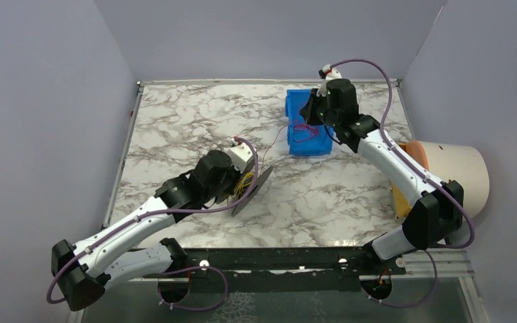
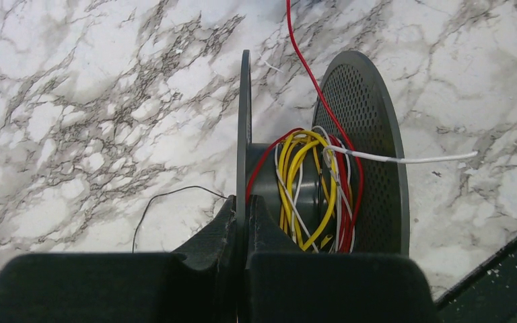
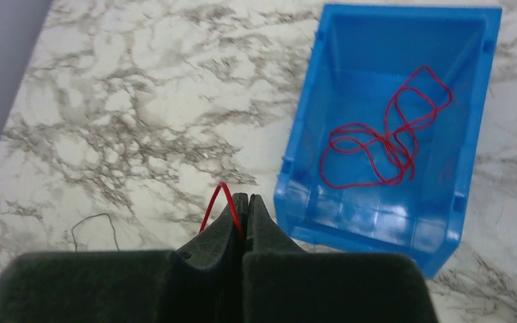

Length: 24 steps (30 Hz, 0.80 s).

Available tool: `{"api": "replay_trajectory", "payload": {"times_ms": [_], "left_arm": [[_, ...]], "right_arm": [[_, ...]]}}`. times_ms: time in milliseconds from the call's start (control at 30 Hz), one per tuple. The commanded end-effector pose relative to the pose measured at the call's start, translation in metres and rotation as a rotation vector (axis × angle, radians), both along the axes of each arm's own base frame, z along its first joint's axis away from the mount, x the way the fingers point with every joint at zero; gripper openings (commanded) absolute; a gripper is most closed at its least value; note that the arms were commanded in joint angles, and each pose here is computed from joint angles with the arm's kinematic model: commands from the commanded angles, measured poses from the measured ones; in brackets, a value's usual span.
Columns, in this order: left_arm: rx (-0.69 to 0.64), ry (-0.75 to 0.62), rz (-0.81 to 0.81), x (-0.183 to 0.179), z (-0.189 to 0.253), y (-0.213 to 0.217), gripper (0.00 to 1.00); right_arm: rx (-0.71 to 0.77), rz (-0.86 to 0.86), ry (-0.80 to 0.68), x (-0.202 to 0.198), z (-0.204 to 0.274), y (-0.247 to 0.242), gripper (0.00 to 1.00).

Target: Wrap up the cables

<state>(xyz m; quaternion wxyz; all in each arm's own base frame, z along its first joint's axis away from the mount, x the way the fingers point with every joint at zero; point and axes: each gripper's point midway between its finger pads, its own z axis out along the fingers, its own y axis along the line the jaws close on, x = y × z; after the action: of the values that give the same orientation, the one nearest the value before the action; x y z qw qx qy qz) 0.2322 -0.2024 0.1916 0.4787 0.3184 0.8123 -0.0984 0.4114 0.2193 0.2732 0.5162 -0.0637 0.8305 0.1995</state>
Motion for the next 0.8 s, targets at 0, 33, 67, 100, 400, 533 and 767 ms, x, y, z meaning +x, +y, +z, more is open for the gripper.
{"api": "replay_trajectory", "payload": {"times_ms": [0, 33, 67, 100, 400, 533, 767], "left_arm": [[-0.160, -0.069, -0.088, -0.013, 0.055, -0.013, 0.00], [-0.177, -0.074, -0.096, -0.016, 0.062, -0.013, 0.00], [-0.195, -0.082, -0.103, -0.018, 0.071, -0.014, 0.00], [-0.213, -0.087, -0.109, -0.020, 0.079, -0.013, 0.00], [-0.408, -0.177, -0.099, -0.033, 0.161, -0.006, 0.00], [-0.494, -0.229, -0.041, -0.030, 0.187, 0.002, 0.00], [-0.661, -0.317, 0.121, -0.014, 0.220, 0.019, 0.00]], "right_arm": [[0.062, -0.058, 0.067, 0.004, -0.034, -0.015, 0.01], [0.065, -0.069, 0.084, 0.003, -0.043, -0.017, 0.01], [0.068, -0.077, 0.096, 0.001, -0.051, -0.020, 0.01], [0.071, -0.085, 0.108, 0.000, -0.059, -0.022, 0.01], [0.118, -0.069, 0.247, -0.023, -0.124, -0.018, 0.01], [0.160, 0.014, 0.275, -0.039, -0.145, -0.006, 0.01], [0.165, 0.134, 0.267, -0.084, -0.169, 0.030, 0.01]]}}
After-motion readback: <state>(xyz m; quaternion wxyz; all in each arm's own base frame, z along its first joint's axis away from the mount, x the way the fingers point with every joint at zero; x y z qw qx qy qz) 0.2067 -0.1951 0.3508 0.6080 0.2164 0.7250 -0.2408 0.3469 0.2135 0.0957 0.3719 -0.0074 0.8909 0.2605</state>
